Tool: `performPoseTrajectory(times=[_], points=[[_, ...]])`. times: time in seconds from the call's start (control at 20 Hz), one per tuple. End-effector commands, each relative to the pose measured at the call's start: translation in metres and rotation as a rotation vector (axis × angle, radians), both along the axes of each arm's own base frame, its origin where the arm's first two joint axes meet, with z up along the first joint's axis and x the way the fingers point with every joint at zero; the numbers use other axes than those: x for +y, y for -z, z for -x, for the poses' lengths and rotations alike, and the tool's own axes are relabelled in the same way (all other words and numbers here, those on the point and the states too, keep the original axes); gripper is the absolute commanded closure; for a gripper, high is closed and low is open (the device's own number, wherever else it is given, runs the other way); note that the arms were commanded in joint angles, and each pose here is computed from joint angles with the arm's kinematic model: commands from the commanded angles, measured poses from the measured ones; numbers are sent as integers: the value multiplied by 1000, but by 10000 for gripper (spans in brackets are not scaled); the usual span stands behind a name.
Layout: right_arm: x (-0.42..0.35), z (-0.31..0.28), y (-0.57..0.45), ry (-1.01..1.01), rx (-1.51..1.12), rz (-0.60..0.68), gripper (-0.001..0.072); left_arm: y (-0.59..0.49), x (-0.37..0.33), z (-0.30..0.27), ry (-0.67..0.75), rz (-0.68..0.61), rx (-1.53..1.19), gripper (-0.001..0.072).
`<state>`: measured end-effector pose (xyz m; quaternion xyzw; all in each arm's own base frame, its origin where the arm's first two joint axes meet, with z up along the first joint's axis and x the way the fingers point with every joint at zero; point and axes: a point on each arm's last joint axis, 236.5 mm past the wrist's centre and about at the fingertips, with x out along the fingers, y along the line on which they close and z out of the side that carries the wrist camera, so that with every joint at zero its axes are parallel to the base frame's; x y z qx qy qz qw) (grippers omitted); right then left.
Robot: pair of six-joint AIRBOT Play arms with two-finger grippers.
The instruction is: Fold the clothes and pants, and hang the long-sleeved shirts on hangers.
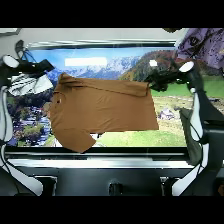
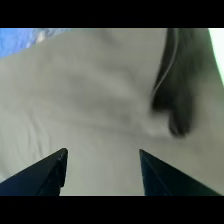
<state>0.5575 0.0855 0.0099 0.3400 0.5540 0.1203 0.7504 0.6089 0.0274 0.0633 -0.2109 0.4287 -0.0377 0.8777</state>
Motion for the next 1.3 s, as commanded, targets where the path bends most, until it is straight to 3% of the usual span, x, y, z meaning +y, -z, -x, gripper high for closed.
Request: performPoseTrajectory(times=[0.0,0.05,0.2,0.55,0.85,1.25], points=[[-49,58,-36,-249,-22,221,188,-24,40,61,26,-7,139,73],[-70,78,-39,-292,16,297,187,-28,50,81,39,-9,184,73],[-94,108,-55,-214,26,179,188,-18,73,133,12,36,312,74],[-81,227,49,-142,295,-64,162,56,62,244,-115,154,501,74],[-69,228,92,-99,240,-73,161,71,53,248,-115,152,505,74],[-54,227,112,-111,262,-182,162,70,54,245,-121,146,493,73]])
